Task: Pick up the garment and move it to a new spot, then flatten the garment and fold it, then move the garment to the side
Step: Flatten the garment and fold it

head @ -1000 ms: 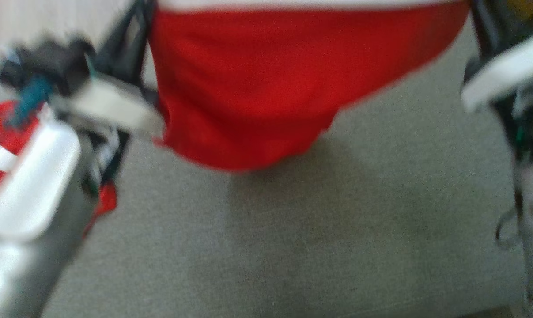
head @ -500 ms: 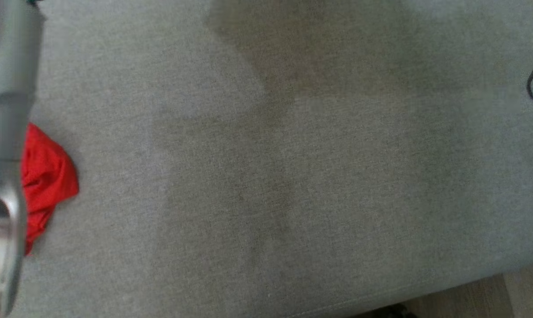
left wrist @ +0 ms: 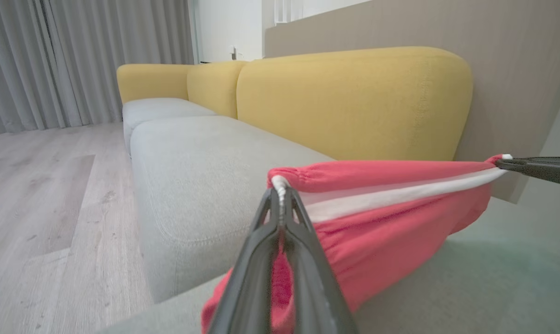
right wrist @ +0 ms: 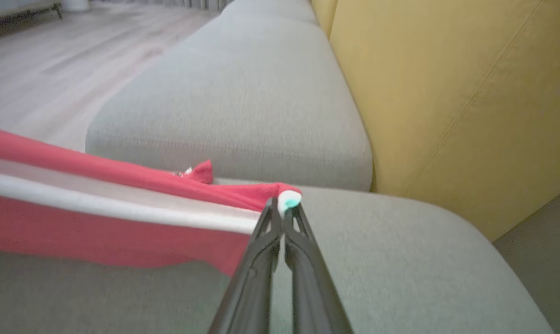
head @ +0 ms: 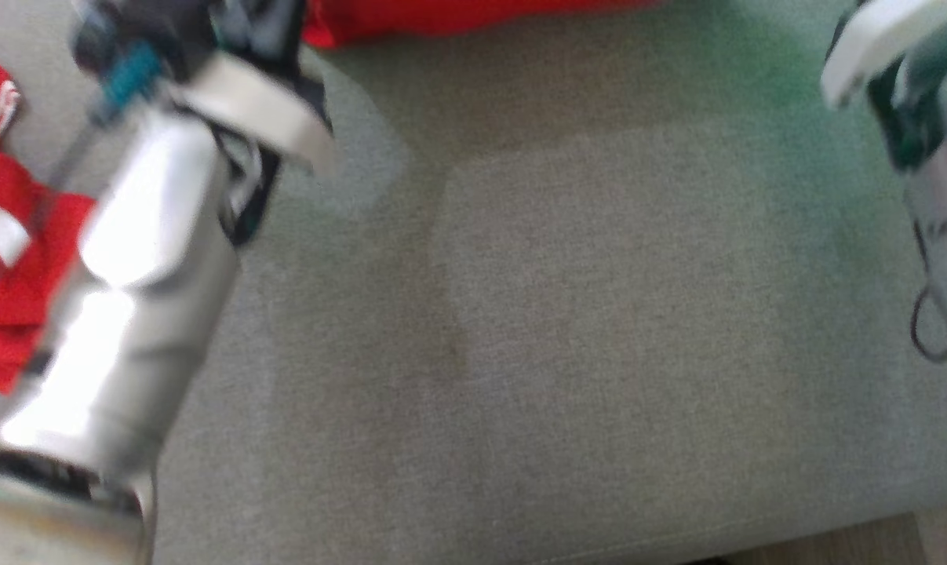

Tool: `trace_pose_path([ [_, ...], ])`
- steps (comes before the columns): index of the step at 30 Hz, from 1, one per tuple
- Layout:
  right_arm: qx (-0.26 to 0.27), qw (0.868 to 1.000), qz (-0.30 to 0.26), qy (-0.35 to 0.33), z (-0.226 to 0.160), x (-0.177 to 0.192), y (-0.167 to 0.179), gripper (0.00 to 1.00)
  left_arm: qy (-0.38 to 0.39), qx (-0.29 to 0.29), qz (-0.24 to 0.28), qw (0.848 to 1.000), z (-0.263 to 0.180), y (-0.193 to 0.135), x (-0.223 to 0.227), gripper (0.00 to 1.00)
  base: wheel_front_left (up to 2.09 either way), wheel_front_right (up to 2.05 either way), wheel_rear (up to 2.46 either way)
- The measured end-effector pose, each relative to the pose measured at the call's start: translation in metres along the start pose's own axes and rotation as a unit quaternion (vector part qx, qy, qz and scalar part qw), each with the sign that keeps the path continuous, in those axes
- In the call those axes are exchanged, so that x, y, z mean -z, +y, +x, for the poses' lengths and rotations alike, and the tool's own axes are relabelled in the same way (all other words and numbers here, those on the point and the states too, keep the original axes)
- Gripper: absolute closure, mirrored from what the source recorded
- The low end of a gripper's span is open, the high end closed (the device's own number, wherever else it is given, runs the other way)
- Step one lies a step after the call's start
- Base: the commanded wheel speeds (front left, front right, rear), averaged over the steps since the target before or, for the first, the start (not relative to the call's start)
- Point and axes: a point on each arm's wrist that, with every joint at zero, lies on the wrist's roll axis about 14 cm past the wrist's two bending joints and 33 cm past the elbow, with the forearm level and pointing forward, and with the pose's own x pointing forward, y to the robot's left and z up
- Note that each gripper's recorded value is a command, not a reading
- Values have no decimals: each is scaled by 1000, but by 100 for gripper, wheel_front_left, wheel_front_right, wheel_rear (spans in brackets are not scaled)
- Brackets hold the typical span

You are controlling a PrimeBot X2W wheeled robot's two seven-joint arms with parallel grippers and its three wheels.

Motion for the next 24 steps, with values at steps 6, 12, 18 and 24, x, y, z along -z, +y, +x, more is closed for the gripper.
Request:
trace_pose_path([
  [6, -26, 994, -16, 105, -30, 50, 5, 100, 46, 28, -12, 998, -47, -31, 34, 100, 0, 0, 0],
  [12, -56, 982, -16, 181, -70, 85, 7, 100, 94, 57, -13, 994, -96, -59, 63, 100, 0, 0, 0],
  [18, -85, 975, -14, 207, -100, 91, 10, 100, 101, 64, -16, 993, -119, -72, 63, 100, 0, 0, 0],
  [24, -103, 969, -10, 226, -130, 97, 10, 100, 102, 67, -21, 992, -138, -88, 61, 100, 0, 0, 0],
])
